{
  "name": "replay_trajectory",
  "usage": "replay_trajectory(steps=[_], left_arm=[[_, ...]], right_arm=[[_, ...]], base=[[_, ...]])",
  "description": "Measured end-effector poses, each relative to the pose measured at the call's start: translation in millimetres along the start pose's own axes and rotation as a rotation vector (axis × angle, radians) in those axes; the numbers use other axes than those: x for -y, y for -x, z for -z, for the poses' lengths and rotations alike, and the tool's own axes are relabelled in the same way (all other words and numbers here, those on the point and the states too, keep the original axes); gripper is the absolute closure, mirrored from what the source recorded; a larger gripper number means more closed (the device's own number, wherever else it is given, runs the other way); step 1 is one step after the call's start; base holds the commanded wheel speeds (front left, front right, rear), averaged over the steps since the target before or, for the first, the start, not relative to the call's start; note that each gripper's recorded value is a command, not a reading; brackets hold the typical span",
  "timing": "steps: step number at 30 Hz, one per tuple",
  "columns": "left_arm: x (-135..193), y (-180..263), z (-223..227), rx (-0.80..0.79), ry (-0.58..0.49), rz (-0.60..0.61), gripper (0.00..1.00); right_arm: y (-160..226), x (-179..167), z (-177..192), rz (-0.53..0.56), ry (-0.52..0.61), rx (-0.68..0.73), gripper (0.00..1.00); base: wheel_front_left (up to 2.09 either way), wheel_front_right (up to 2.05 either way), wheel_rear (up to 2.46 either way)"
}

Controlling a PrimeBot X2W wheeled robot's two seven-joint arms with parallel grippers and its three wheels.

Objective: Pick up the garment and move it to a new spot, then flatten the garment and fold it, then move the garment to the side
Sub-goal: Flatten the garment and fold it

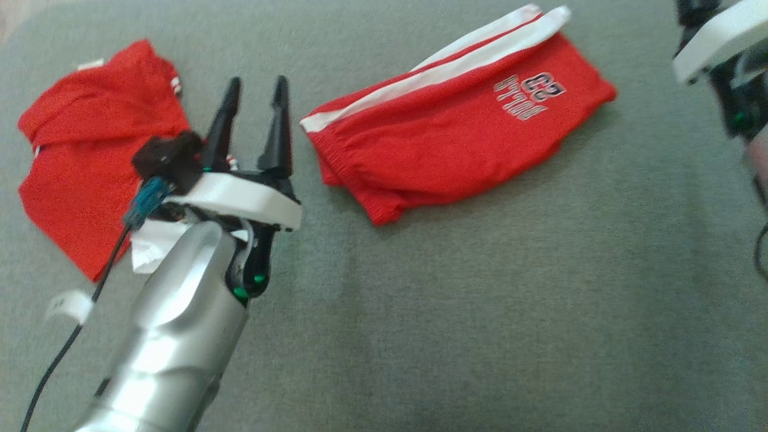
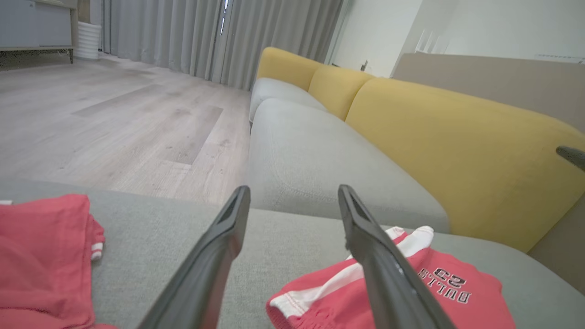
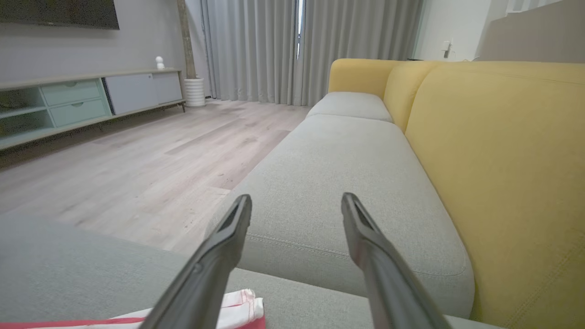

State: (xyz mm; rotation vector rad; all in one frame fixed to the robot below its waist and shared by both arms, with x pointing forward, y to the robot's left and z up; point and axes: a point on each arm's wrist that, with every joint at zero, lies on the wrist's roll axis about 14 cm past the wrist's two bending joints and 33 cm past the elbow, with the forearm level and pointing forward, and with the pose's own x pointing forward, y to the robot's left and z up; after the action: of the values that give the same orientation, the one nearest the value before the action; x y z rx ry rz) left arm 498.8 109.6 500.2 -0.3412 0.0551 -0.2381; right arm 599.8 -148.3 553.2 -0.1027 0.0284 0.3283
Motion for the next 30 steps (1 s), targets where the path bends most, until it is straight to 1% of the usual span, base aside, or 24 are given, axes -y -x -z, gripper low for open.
replay_trajectory(steps=[5,7,10,12,15,18,22,25,28,30], left_arm=[[19.0,18.5,-31.1,0.116,-0.011,0.034,0.00],[22.3,23.2,-34.6,0.131,-0.010,0.040,0.00],[30.2,37.2,-44.2,0.176,-0.011,0.053,0.00],[35.5,46.5,-46.7,0.194,-0.010,0.071,0.00],[39.5,59.5,-43.5,0.200,-0.011,0.079,0.00],[40.8,72.4,-28.5,0.170,0.002,0.074,0.00],[42.3,89.0,-2.9,0.107,-0.011,0.071,0.00],[41.2,96.8,6.8,0.088,-0.002,0.053,0.00],[41.0,100.6,9.1,0.086,-0.001,0.052,0.00],[40.0,100.7,7.7,0.091,-0.006,0.050,0.00]], right_arm=[[33.8,-4.0,-10.2,0.032,-0.089,0.049,0.00],[40.2,-3.7,-15.2,0.040,-0.108,0.071,0.00],[60.0,-2.4,-31.5,0.078,-0.190,0.155,0.00],[75.2,-9.6,-30.1,0.086,-0.214,0.181,0.00],[101.7,-23.6,-11.8,0.113,-0.262,0.185,0.00],[131.0,-37.6,13.0,0.156,-0.309,0.167,0.00],[168.8,-47.0,43.7,0.218,-0.325,0.123,0.00],[193.5,-51.1,67.2,0.243,-0.307,0.067,0.00],[206.7,-53.4,78.0,0.264,-0.351,0.051,0.00],[207.6,-54.7,76.8,0.263,-0.360,0.058,0.00]], base=[[0.00,0.00,0.00],[0.00,0.00,0.00],[0.00,0.00,0.00],[0.00,0.00,0.00],[0.00,0.00,0.00],[0.00,0.00,0.00],[0.00,0.00,0.00],[0.00,0.00,0.00],[0.00,0.00,0.00],[0.00,0.00,0.00]])
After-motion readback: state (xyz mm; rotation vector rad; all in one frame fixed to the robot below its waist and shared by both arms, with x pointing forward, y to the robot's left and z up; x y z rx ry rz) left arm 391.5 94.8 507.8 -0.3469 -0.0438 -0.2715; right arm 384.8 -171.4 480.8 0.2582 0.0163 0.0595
